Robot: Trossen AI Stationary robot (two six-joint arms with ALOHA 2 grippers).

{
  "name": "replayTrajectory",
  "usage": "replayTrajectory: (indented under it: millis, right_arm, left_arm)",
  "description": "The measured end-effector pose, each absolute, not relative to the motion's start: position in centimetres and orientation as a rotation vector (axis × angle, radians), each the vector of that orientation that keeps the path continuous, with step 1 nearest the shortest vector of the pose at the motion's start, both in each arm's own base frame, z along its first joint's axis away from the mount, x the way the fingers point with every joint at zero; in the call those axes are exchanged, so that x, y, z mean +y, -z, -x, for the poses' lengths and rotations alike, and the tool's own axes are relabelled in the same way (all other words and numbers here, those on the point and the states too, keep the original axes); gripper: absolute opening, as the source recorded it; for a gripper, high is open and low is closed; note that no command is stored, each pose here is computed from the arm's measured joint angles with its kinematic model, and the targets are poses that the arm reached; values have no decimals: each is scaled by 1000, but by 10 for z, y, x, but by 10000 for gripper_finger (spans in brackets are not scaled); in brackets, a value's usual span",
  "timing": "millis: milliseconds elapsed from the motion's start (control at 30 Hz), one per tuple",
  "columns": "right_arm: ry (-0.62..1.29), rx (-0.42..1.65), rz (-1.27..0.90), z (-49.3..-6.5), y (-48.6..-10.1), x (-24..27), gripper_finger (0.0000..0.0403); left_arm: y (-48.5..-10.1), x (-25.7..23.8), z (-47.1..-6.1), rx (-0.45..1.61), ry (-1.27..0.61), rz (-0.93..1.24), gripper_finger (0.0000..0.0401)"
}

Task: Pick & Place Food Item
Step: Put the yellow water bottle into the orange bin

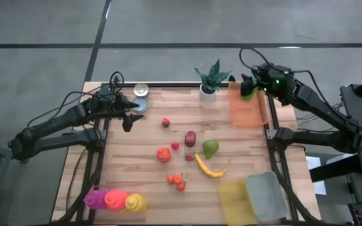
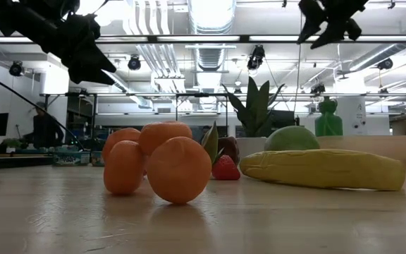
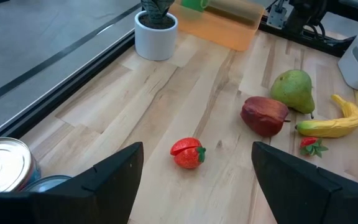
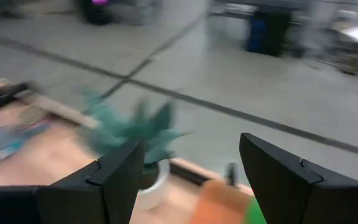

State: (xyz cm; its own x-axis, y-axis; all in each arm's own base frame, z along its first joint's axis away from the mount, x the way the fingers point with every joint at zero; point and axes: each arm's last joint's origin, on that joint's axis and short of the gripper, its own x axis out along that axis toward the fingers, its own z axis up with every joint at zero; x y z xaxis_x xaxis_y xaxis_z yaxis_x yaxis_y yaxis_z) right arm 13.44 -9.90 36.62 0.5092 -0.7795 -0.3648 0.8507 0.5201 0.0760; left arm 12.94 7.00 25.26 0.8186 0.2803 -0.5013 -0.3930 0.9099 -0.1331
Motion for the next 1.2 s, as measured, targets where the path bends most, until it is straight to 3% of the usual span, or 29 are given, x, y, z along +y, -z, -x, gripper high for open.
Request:
replayTrajectory:
  millis: [500,1200]
  right_arm:
    - [426,103,-153,-128,-318,-54,260]
    - [421,55,-180,-124,-309,-53,260]
  left_arm:
    - [-253,70,-129,495,-362,236,305]
    - [-253,70,-129,495,-362,236,305]
